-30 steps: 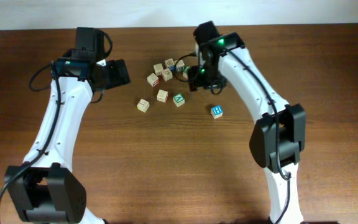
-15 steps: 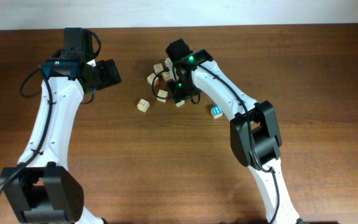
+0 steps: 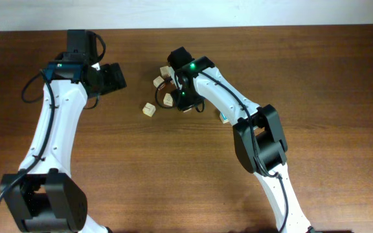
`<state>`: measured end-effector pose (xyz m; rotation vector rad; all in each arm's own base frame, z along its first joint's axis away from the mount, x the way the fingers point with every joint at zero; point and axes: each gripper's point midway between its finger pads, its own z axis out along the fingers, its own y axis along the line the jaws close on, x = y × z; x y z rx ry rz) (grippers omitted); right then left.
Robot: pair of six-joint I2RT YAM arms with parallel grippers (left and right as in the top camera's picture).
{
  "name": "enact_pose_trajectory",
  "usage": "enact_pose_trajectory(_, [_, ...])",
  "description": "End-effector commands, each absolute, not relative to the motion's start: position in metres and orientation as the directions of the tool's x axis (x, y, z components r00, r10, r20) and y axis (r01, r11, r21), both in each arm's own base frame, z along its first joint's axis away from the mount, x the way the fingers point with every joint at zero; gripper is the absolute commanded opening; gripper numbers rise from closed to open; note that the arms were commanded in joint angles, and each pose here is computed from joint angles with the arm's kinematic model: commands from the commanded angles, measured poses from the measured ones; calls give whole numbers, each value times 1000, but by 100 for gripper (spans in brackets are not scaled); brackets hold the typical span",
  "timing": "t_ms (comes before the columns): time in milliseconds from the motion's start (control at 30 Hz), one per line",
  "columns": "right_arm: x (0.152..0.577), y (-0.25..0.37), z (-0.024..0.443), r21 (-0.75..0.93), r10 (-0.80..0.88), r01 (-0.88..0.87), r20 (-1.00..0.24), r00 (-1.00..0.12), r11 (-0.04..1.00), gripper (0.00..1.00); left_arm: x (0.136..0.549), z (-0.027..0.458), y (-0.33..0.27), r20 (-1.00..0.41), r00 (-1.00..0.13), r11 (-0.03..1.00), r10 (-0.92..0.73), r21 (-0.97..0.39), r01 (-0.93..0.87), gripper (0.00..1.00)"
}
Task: Rotate 4 blocks
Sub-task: 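Grasp a green-letter block from the pile with the right gripper, then place the green-letter block beside the blue H block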
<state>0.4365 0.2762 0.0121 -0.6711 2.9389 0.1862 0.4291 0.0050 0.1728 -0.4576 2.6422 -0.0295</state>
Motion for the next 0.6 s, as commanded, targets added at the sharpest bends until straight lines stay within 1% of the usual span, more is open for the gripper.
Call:
enact_pose_trajectory(0, [420, 262, 15, 64, -268, -271, -55, -962, 960, 24, 433, 176, 7, -441, -831, 939, -339, -99, -330, 98])
enact_pose_trajectory(67, [402, 251, 14, 41, -207, -206, 28, -978, 978, 24, 433, 176, 7, -439, -832, 939, -339, -98, -330, 98])
enact_pose_trajectory(133, [390, 240, 15, -1, -180, -180, 83, -980, 984, 24, 432, 175, 7, -438, -833, 939, -339, -98, -331, 98])
enact_pose_trajectory(167, [390, 233, 15, -41, -162, -166, 86, -983, 985, 29, 432, 175, 7, -436, -834, 939, -339, -97, -331, 98])
enact_pose_trajectory(200, [390, 224, 16, -87, -159, -166, 85, -984, 982, 30, 432, 175, 7, -435, -834, 939, -339, -96, -331, 98])
enact_pose_trajectory(333, [400, 200, 16, -113, -106, -116, 90, -990, 987, 30, 431, 175, 7, -433, -835, 939, -339, -96, -331, 98])
enact_pose_trajectory(400, [400, 195, 16, -86, -86, -95, 107, -990, 992, 36, 431, 175, 7, -433, -835, 939, -339, -96, -331, 98])
enact_pose_trajectory(433, [398, 194, 17, -87, -87, -97, 118, -989, 991, 46, 431, 175, 7, -433, -835, 939, -339, -96, -331, 98])
enact_pose_trajectory(467, [397, 194, 17, -89, -88, -99, 122, -989, 991, 48, 431, 175, 7, -433, -835, 939, -339, -96, -331, 97])
enact_pose_trajectory(500, [396, 194, 17, -89, -91, -102, 124, -988, 991, 54, 431, 175, 7, -433, -835, 939, -339, -96, -331, 98])
enact_pose_trajectory(567, [400, 195, 25, -83, -91, -100, 111, -990, 991, 56, 431, 175, 7, -433, -835, 939, -339, -96, -331, 97])
